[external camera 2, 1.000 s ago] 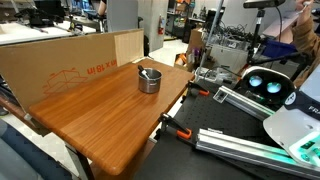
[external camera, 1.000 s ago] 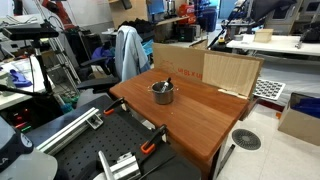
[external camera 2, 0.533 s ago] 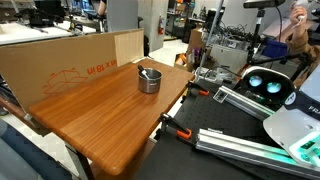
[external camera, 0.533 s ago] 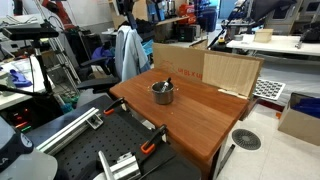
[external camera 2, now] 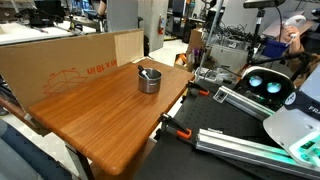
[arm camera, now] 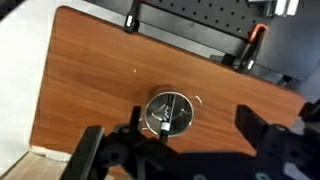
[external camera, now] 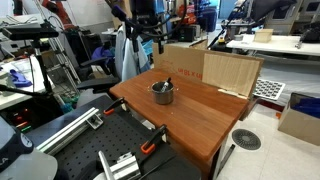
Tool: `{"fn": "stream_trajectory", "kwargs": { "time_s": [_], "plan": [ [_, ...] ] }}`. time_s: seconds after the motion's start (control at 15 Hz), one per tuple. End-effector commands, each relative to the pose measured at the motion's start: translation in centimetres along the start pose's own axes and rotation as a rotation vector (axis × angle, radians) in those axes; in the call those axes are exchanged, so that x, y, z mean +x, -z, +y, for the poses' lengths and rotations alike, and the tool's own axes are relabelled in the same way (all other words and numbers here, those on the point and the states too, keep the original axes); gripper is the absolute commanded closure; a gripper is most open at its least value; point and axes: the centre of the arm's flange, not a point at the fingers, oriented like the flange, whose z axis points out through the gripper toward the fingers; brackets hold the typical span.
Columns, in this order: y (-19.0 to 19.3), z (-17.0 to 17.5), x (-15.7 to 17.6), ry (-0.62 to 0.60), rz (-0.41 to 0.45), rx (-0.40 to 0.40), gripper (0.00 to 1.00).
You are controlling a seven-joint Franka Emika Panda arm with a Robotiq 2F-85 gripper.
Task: Remove the black marker from the silver pot
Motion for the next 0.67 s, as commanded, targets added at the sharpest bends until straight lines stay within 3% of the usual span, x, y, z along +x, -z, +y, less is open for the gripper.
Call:
{"fn": "stream_trajectory", "kwargs": {
  "time_s": [0.0,0.6],
  "plan": [
    [-1.9,1.3,3.2,-0.012,-0.048,0.057,0.00],
    [-8.5,2.0,8.4,-0.065,-0.154,0.071,0.00]
  ]
}}
